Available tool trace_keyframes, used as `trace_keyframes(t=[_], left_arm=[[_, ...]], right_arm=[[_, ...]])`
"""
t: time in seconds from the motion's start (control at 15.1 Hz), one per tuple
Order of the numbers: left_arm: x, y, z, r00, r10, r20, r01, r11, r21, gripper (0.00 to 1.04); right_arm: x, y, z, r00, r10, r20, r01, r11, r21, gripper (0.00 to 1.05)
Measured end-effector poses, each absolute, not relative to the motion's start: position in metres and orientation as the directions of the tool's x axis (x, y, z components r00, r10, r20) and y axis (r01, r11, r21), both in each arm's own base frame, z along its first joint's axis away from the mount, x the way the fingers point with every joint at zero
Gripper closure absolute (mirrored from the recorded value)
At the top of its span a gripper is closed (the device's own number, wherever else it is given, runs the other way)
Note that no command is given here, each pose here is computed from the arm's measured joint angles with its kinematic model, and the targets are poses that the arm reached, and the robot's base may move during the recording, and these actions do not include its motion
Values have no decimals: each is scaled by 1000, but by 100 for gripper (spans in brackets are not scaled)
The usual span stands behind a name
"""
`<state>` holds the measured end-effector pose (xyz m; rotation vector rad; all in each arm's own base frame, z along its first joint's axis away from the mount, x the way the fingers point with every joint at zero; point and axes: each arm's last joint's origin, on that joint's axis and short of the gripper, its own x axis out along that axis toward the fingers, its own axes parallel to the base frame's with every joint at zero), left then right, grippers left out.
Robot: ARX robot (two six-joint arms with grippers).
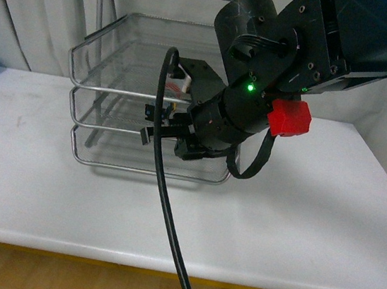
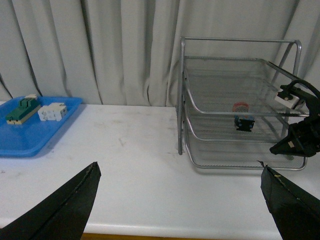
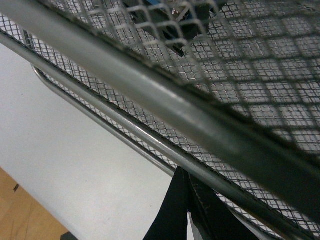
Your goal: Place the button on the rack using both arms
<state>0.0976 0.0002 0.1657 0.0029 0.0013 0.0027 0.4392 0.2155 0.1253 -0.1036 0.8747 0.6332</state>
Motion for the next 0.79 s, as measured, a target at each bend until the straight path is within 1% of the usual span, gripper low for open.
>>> trace_keyframes(t=[0.26, 0.66, 0.79], left_arm=[[98, 0, 166, 1000, 2, -1, -2, 1000, 3, 7], [98, 0, 166, 1000, 3, -1, -3, 1000, 3, 7], [98, 0, 166, 1000, 3, -1, -3, 1000, 3, 7]], right_arm=[[444, 214, 126, 512, 451, -731, -551, 825, 124, 103], [452, 206, 117, 538, 413, -735, -531, 843, 85, 103], [454, 206, 119, 561, 412, -718, -526, 847, 74, 103]])
